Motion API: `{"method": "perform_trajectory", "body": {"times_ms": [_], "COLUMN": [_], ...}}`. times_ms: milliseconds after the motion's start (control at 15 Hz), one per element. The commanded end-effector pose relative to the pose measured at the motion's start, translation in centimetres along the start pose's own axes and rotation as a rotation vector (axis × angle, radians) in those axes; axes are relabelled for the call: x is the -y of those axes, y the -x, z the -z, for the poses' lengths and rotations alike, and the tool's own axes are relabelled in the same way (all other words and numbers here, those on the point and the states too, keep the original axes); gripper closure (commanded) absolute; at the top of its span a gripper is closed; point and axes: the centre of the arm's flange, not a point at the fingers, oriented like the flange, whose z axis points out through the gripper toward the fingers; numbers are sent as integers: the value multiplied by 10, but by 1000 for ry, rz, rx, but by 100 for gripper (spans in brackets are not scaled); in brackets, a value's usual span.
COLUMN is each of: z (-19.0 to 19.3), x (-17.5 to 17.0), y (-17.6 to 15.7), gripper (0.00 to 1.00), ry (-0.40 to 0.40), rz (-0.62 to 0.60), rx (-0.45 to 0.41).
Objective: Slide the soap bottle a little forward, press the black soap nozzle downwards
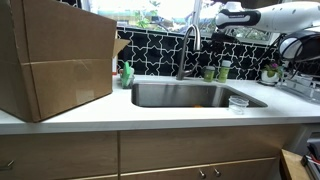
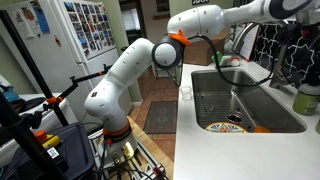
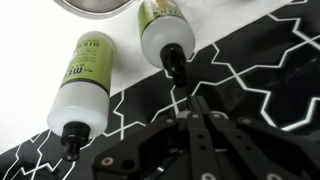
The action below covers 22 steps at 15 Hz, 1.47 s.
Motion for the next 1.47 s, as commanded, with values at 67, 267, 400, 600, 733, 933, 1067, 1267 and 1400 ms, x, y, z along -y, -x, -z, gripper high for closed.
{"method": "perform_trajectory", "body": {"times_ms": [67,267,400,600,733,933,1067,1267,1400], "z": [20,38,51,72,85,97,103,110,111], "x": [5,-2,-9,-25,-34,-51,-62,-76,-82], "y": [-15,-12,-11,-8,-6,-1,3,5,7], "gripper": [60,37,22,0,0,0,0,0,0], "ry": [-29,-27,-31,-31,-46,-62,-63,-66,-86], "rz": [-32,-33,-26,-14,5,56,84,132,174], "rx": [15,8,22,54,74,114,130,147,175]}}
